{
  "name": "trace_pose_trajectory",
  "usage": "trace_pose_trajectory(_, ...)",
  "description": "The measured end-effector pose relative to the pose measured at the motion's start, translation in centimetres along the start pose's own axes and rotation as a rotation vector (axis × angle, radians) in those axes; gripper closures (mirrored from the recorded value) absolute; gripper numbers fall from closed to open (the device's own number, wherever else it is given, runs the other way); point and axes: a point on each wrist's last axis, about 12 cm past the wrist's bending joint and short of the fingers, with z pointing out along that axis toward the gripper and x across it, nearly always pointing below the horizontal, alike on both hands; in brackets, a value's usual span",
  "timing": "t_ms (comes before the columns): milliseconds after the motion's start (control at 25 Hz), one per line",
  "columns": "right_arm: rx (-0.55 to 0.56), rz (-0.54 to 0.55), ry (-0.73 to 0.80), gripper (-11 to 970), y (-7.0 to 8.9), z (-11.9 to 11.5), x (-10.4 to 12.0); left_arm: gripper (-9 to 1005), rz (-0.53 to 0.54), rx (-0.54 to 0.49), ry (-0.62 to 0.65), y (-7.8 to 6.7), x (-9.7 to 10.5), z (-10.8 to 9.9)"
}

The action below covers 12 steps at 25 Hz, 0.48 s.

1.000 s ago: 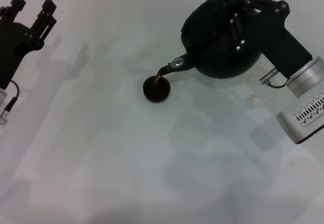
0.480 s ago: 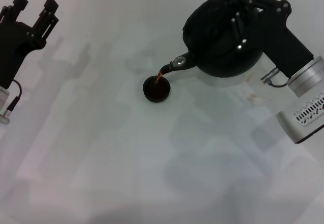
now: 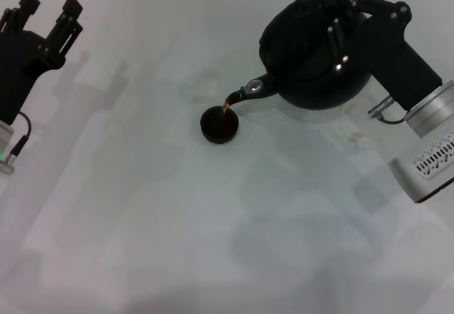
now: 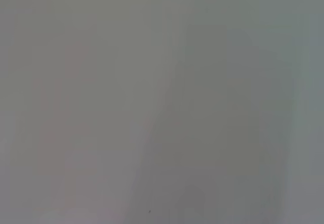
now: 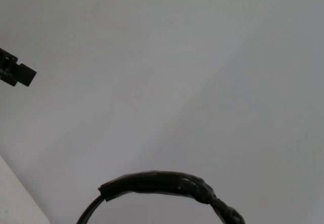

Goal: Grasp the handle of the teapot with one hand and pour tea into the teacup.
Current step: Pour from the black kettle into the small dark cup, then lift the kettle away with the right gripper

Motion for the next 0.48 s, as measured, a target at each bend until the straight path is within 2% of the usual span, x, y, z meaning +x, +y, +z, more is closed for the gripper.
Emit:
trace_pose_trajectory(280, 0.004, 0.011, 0.003, 842, -0.04, -0.07, 0.04, 221, -0.002, -0.002, 0.001, -0.05, 0.06, -0.07)
trace_pose_trajectory(480, 0.011, 0.080, 0.009, 842, -0.15, -0.14, 0.16, 221, -0.003, -0.002, 0.001, -0.06, 0.08, -0.09)
